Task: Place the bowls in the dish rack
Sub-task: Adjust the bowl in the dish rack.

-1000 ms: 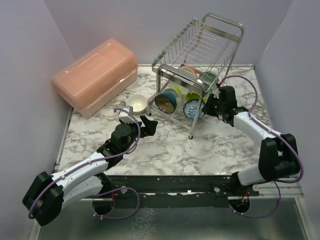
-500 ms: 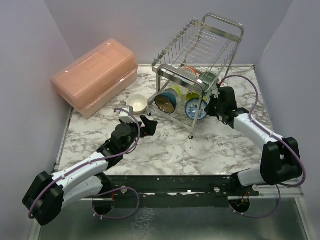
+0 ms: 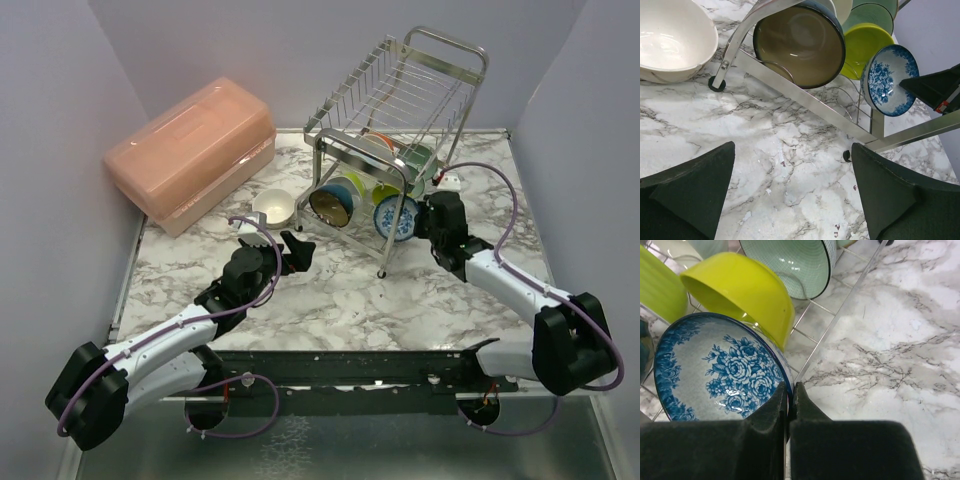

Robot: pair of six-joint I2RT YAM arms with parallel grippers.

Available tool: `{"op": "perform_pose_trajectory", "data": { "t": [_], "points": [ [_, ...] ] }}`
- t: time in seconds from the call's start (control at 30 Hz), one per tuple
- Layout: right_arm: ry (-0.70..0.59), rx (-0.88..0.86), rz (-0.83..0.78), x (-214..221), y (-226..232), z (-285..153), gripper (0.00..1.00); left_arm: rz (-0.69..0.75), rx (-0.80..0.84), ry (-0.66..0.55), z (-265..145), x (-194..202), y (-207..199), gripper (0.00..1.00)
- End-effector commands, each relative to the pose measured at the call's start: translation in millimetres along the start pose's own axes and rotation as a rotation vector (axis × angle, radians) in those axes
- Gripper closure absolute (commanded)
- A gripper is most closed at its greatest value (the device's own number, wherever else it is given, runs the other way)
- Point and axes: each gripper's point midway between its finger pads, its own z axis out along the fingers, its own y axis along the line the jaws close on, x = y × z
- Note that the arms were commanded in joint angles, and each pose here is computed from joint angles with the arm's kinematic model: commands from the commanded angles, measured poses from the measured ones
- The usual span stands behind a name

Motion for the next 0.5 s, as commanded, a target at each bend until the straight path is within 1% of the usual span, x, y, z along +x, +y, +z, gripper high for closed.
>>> {"op": "perform_pose_trajectory", "data": {
  "t": [0.0, 0.1, 0.3, 0.33, 0.47],
  "points": [
    [-0.23, 0.012, 0.002, -50.1, 7.5, -7.2, 0.99, -0.017, 0.026, -0.002, 1.7, -4.6, -7.9, 0.02],
    [-0.278, 0.012, -0.005, -56.4, 12.1, -11.2, 0.99, -0.023, 0.057, 0.013, 2.7, -4.3, -15.8, 0.03],
    [-0.341, 0.006, 0.005, -64.6, 16.3, -18.2, 0.99, -0.015, 0.182, 0.106, 10.7, 8.5, -47.6, 0.18],
    [-0.348, 0.006, 0.007, -65.0, 16.0, -19.1, 0.99, -0.002, 0.204, 0.111, 11.5, 10.4, -54.7, 0.21],
    [-0.365, 0.005, 0.01, -66.8, 16.3, -21.9, 0.99, 0.091, 0.317, 0.085, 12.1, 15.8, -89.8, 0.37]
  ]
}}
